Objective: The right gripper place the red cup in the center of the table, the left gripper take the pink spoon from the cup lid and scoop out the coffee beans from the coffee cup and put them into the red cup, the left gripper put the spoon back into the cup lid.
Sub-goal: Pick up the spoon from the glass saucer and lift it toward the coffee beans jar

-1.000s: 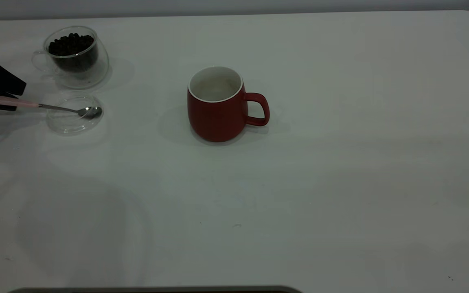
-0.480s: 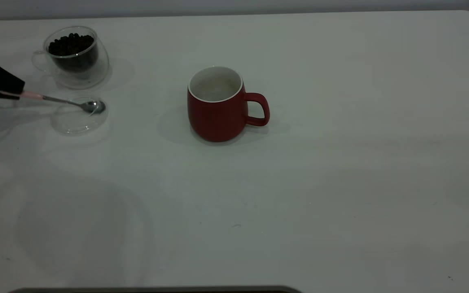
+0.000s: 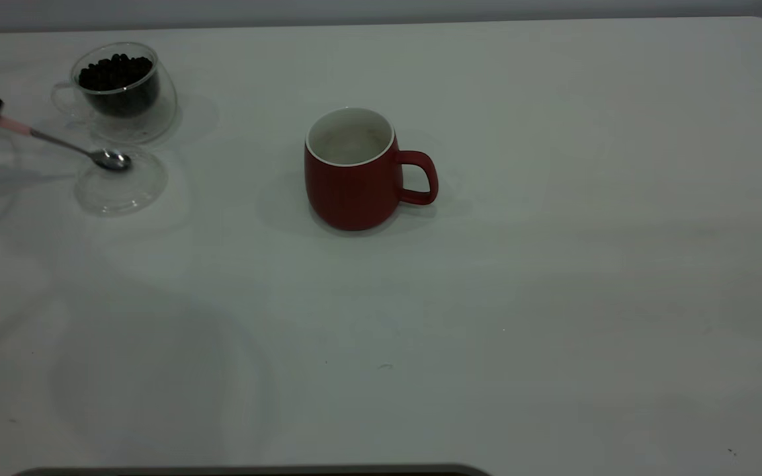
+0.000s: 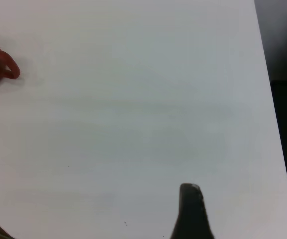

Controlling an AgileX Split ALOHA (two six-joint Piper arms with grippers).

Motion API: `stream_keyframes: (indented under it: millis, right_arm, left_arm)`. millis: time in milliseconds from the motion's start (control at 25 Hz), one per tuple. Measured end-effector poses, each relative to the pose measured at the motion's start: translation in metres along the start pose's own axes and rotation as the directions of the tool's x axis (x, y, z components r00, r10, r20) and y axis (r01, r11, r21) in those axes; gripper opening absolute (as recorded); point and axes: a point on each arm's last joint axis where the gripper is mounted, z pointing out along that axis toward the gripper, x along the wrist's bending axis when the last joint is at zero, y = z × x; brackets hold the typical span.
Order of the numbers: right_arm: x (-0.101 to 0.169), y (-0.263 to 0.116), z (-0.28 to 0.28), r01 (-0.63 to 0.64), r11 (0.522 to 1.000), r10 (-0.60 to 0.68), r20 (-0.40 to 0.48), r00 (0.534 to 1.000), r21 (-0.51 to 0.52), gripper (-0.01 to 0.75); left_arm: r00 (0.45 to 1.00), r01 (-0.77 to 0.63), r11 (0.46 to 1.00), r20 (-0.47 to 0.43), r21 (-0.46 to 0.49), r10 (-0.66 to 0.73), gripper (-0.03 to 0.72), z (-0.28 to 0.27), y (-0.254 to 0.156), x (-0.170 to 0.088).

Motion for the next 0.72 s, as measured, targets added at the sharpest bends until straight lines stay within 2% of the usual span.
stream_keyframes:
  millis: [200,520,720]
  right_arm:
    - [0.0,0.0,0.0,-0.001,1.0,0.001,0.0,1.0,0.0,0.588]
    - [0.0,0.0,0.0,0.0,1.0,0.0,0.0,1.0,0.0,0.588]
    - [0.0,0.0,0.0,0.0,1.0,0.0,0.0,1.0,0.0,0.588]
  left_arm:
    - [0.999,-0.016,1.0,-0.042,-0.006,0.016,0.127,-0.019,0.008,-0.016]
    - [0.999,-0.023,1.0,-0.026,0.005,0.023,0.127,-0.037,-0.003,-0.06]
    - [0.997,-0.08,0.994,-0.009,-0.079,0.08,0.127,-0.056,0.002,-0.089]
